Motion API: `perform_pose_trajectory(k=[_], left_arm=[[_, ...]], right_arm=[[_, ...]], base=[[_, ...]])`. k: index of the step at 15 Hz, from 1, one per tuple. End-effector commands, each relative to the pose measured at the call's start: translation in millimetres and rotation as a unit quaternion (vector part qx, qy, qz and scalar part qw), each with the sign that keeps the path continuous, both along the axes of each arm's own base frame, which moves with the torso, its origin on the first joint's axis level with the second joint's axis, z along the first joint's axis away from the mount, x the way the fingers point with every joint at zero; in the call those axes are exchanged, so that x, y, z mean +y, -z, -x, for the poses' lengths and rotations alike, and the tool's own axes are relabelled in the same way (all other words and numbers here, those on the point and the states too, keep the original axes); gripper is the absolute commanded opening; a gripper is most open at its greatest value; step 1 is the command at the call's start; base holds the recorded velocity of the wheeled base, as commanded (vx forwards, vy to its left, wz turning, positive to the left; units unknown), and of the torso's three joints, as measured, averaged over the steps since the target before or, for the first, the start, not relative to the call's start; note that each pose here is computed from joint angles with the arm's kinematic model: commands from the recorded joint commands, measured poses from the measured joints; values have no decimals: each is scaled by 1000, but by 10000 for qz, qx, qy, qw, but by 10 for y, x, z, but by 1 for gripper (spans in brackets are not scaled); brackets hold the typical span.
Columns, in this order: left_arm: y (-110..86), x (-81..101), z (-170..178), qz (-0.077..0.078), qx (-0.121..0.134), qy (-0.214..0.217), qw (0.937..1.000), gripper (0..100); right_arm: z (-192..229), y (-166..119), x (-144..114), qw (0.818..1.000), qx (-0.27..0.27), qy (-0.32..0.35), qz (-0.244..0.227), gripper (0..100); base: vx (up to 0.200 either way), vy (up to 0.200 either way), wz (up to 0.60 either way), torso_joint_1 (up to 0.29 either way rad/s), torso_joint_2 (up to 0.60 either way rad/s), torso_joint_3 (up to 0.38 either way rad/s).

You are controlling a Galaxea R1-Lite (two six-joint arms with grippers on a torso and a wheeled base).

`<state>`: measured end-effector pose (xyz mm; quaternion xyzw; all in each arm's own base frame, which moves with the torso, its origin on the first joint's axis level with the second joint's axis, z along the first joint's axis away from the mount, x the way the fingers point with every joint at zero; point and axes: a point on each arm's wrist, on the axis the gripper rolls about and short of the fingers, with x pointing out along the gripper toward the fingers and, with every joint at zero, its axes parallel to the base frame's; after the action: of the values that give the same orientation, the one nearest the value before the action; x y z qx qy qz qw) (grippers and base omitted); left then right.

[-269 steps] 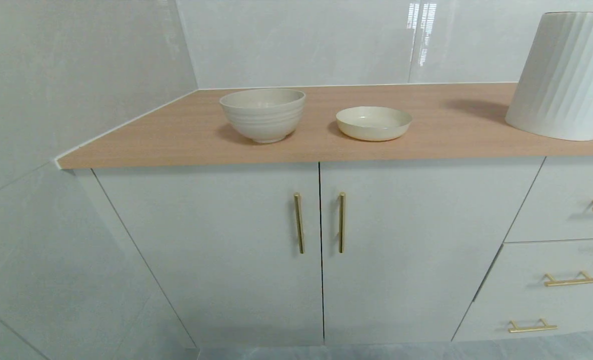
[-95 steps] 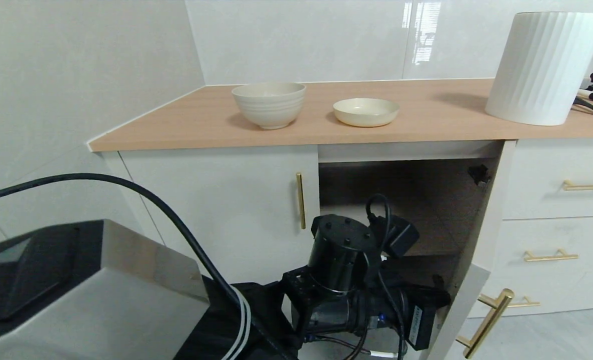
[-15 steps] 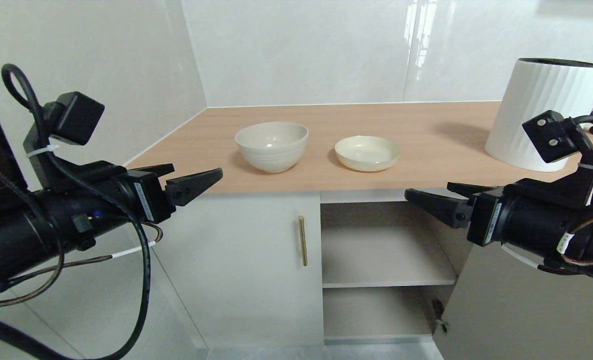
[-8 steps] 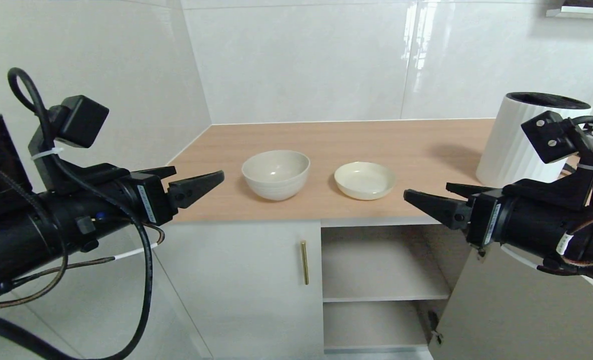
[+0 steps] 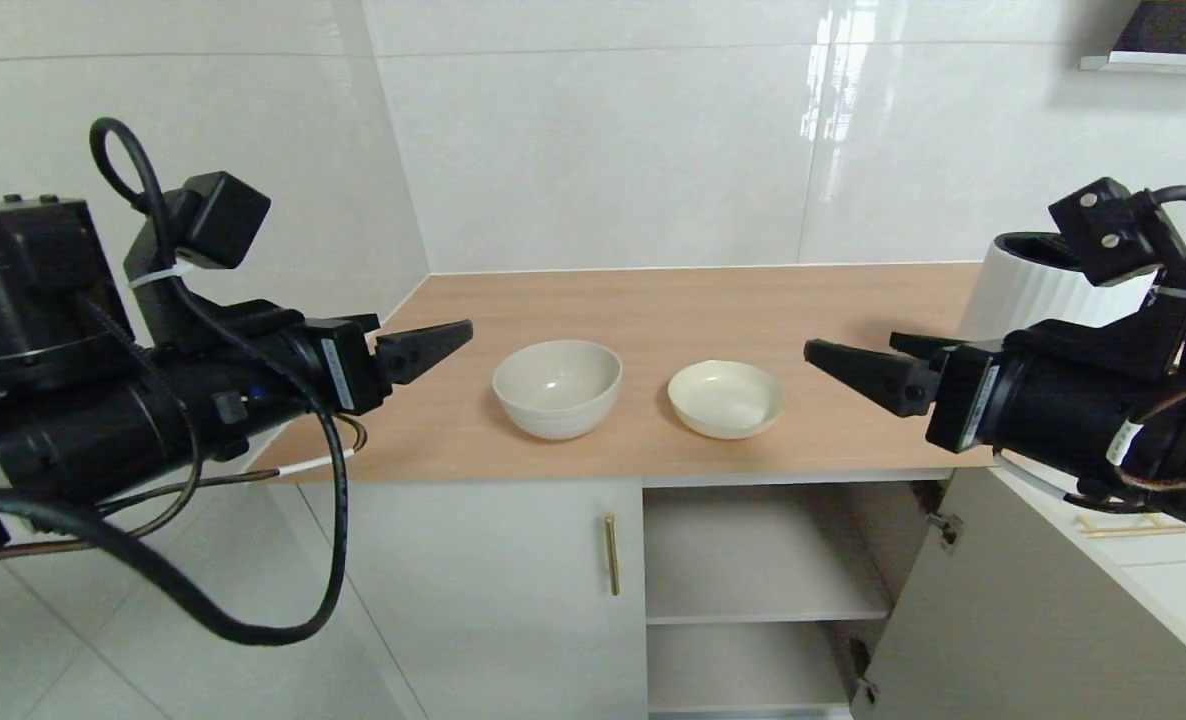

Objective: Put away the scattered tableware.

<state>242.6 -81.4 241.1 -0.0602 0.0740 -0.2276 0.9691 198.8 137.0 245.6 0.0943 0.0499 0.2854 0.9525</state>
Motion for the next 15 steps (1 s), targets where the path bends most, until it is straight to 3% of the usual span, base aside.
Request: perform_pose_trajectory(k=[1,3,4,5,6,9,11,13,14,15], left_arm=[[-10,-66,-338,-11,63,-76,9999,100],[-31,-124,-546,-141,473,-92,9987,100],[-51,-153,-667,-223,729,-154,9970,100],[-94,-162,-706,-257,790,-221,9963,100],[-139,-199,-878,-392,995,-536,9928,100],[147,-289,-1232,-821,1403,-1577,9740,100],[193,-321,-1319,-824,1416,-1610,9733,100],[301,-402,-1392,-861,1511,-1545,9726,100],[364,-468,-1433,-776,1591,-1522,9724,100],[367,-509,-1496,-593,1602,-1560,9729,100]], right_arm=[[-400,-158,51,9994,-185,264,-108,100],[-803,-344,252,9989,-321,294,-165,100],[-974,-284,353,9980,-262,569,-97,100],[-1009,-233,366,9962,-205,844,-24,100],[-1057,-51,345,9892,85,1450,194,100],[-1115,-95,276,9842,807,1526,400,100],[-1134,-102,297,9834,1164,1383,147,100],[-1151,-67,307,9831,1297,1280,190,100],[-1173,-23,318,9818,1376,1285,248,100],[-1195,20,331,9810,1426,1287,284,100]], base=[[0,0,0,0,0,0],[0,0,0,0,0,0],[0,0,0,0,0,0],[0,0,0,0,0,0],[0,0,0,0,0,0],[0,0,0,0,0,0],[0,0,0,0,0,0],[0,0,0,0,0,0],[0,0,0,0,0,0],[0,0,0,0,0,0]])
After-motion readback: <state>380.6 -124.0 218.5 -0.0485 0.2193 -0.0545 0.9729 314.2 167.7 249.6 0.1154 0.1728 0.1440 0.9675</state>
